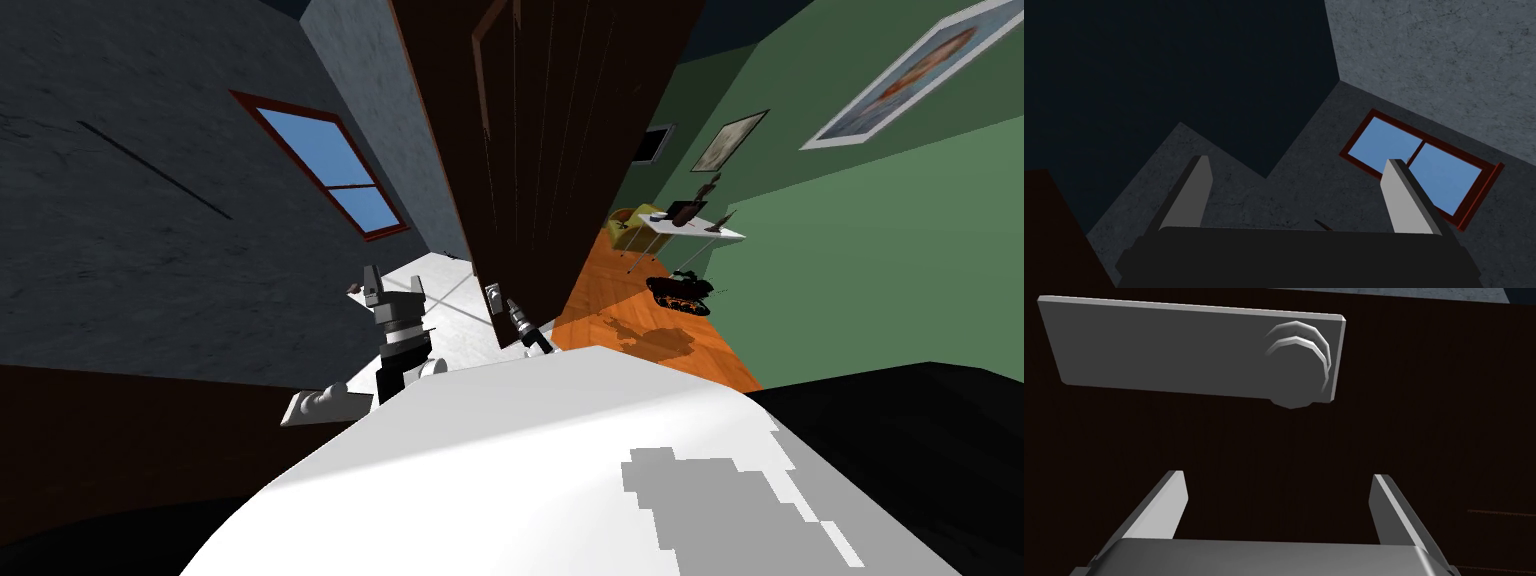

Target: Push the door open

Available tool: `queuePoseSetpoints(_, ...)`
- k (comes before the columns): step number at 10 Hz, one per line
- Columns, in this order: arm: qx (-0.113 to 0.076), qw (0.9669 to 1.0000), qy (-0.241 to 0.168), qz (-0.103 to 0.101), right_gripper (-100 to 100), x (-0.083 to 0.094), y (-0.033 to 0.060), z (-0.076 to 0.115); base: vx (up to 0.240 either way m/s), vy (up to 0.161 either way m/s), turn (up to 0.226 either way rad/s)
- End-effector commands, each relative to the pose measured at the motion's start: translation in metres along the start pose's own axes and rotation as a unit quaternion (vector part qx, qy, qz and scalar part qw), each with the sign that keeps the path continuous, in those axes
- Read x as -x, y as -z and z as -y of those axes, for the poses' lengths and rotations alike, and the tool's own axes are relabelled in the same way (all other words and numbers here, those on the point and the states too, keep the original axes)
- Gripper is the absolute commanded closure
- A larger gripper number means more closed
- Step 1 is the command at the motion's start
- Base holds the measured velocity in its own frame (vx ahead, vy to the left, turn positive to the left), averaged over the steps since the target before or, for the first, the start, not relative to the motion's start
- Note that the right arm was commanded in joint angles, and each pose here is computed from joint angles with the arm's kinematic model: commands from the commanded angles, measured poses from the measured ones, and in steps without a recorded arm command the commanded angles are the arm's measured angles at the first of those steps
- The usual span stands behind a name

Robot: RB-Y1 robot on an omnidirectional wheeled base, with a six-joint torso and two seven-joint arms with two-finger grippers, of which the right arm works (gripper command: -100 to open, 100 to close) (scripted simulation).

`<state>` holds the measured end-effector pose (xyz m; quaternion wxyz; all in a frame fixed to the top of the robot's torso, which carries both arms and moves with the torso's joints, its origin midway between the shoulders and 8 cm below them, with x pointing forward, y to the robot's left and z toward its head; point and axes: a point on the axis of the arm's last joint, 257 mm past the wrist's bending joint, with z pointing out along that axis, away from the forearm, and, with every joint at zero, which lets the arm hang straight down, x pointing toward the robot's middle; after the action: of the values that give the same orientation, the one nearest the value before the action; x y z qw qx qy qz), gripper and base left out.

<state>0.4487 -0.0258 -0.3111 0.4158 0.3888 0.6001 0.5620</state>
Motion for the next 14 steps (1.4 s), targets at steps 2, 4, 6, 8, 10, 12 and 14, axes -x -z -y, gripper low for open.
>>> queuePoseSetpoints(2, 0.004, 1.0000, -0.003, 0.003, -100, 0.002, -0.0044, -0.003, 0.221, 0.115, 0.020)
queuePoseSetpoints(4, 0.013, 0.9997, -0.021, 0.007, -100, -0.007, -0.0126, -0.013, 0.185, 0.120, 0.020)
queuePoseSetpoints(6, 0.010, 0.9998, -0.016, 0.006, 100, -0.005, -0.0111, -0.011, 0.034, 0.025, 0.000)
queuePoseSetpoints(8, 0.010, 0.9998, -0.016, 0.006, 100, -0.005, -0.0111, -0.011, -0.026, -0.018, 0.010)
queuePoseSetpoints(10, 0.010, 0.9998, -0.016, 0.006, 100, -0.005, -0.0111, -0.011, -0.013, -0.006, -0.003)
queuePoseSetpoints(12, 0.005, 1.0000, -0.006, -0.002, 100, -0.010, -0.0013, -0.004, 0.063, 0.006, -0.098)
queuePoseSetpoints(14, 0.002, 1.0000, -0.001, -0.008, 100, -0.016, 0.0074, -0.001, 0.172, 0.072, -0.219)
